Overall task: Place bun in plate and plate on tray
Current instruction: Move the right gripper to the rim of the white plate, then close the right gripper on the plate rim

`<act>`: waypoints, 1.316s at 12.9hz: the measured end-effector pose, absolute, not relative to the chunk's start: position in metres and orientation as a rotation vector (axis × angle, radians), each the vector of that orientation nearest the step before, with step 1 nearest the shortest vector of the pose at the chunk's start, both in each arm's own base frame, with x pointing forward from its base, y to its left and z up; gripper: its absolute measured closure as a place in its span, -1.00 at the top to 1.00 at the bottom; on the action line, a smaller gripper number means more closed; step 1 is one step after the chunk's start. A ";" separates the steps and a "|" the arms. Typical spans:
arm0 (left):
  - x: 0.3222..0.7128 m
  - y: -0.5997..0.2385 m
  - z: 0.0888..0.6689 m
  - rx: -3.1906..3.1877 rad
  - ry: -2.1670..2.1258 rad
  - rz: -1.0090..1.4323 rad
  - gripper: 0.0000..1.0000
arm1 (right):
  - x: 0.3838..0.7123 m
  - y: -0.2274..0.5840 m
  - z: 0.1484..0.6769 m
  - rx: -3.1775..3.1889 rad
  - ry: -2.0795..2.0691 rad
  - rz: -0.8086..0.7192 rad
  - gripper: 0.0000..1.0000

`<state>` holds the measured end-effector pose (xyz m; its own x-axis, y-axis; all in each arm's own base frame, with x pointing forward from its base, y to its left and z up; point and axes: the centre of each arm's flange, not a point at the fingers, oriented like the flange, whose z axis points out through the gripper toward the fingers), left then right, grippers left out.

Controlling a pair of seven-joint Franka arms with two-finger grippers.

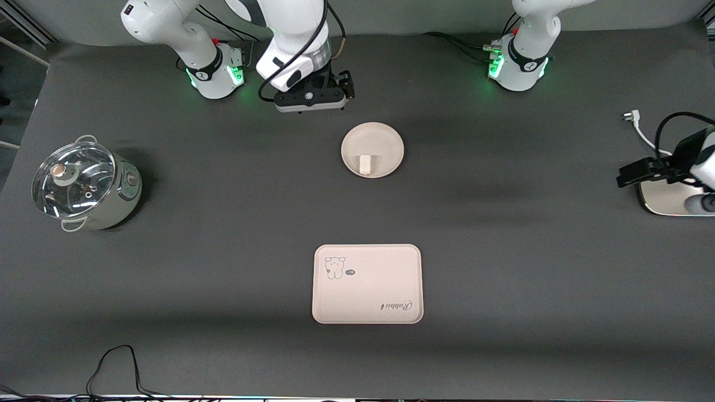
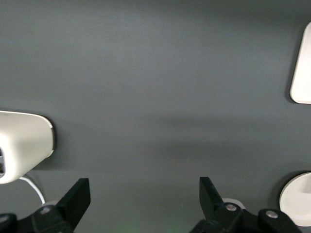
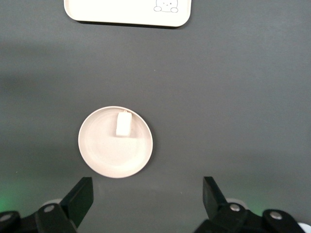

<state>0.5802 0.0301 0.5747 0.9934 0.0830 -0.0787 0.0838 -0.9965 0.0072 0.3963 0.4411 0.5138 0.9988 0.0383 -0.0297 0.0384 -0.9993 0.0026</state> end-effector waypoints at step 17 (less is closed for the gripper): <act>0.579 0.011 0.578 3.141 0.070 -0.033 1.00 | 0.318 0.406 0.213 3.277 -0.045 0.120 1.00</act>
<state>0.5788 0.0112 0.5780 0.9988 0.0447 -0.0211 0.0447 -0.9990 -0.0010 0.3181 0.4058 0.2134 0.9969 -0.0321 0.0712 -0.0220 -0.9902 -0.1381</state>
